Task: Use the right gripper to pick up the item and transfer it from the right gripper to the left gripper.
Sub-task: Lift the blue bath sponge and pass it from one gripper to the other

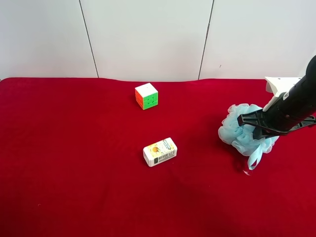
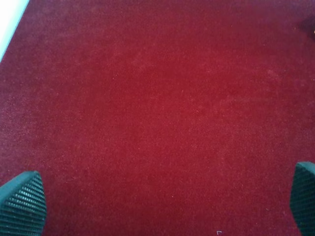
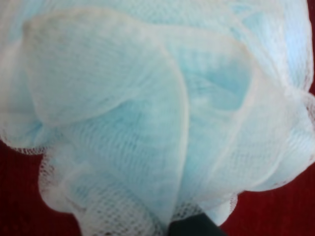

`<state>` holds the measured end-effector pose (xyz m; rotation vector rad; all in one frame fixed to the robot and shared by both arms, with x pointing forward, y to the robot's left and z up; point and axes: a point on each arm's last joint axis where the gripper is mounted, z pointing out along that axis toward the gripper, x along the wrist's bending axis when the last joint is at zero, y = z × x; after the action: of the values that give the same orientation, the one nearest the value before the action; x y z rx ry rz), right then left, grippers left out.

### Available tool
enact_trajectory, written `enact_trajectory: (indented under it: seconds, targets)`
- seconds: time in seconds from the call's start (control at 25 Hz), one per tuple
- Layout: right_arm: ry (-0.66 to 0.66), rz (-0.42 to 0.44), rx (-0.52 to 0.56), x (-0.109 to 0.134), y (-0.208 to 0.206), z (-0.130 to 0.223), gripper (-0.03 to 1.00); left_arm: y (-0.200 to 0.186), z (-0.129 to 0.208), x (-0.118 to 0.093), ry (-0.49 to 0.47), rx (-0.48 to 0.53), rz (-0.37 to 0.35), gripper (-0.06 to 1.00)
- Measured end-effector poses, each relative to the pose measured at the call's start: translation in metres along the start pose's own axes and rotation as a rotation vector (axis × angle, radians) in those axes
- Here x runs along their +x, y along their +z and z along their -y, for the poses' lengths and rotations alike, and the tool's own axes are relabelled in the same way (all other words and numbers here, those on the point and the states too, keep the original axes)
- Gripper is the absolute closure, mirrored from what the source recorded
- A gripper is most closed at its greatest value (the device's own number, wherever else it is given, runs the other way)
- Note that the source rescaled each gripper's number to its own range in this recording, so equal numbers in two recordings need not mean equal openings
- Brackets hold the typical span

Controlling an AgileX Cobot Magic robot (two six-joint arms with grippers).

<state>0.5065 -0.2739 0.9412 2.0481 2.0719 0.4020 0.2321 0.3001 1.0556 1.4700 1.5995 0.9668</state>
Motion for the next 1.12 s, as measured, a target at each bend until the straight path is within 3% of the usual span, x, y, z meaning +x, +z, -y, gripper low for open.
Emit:
enact_trajectory:
  seconds: [0.28,0.68,1.12]
  targets:
    - [-0.081,-0.032,-0.024,0.023,-0.005,0.001,0.96,0.000,0.000,0.000,0.000,0.000,0.000,-0.06]
    - [-0.169,-0.144,-0.181,0.065,-0.042,0.004,0.96,0.000,0.000,0.000,0.000,0.000,0.000,-0.06]
    - [-0.335,-0.396,-0.349,0.120,-0.083,0.005,0.96,0.000,0.000,0.000,0.000,0.000,0.000,-0.06]
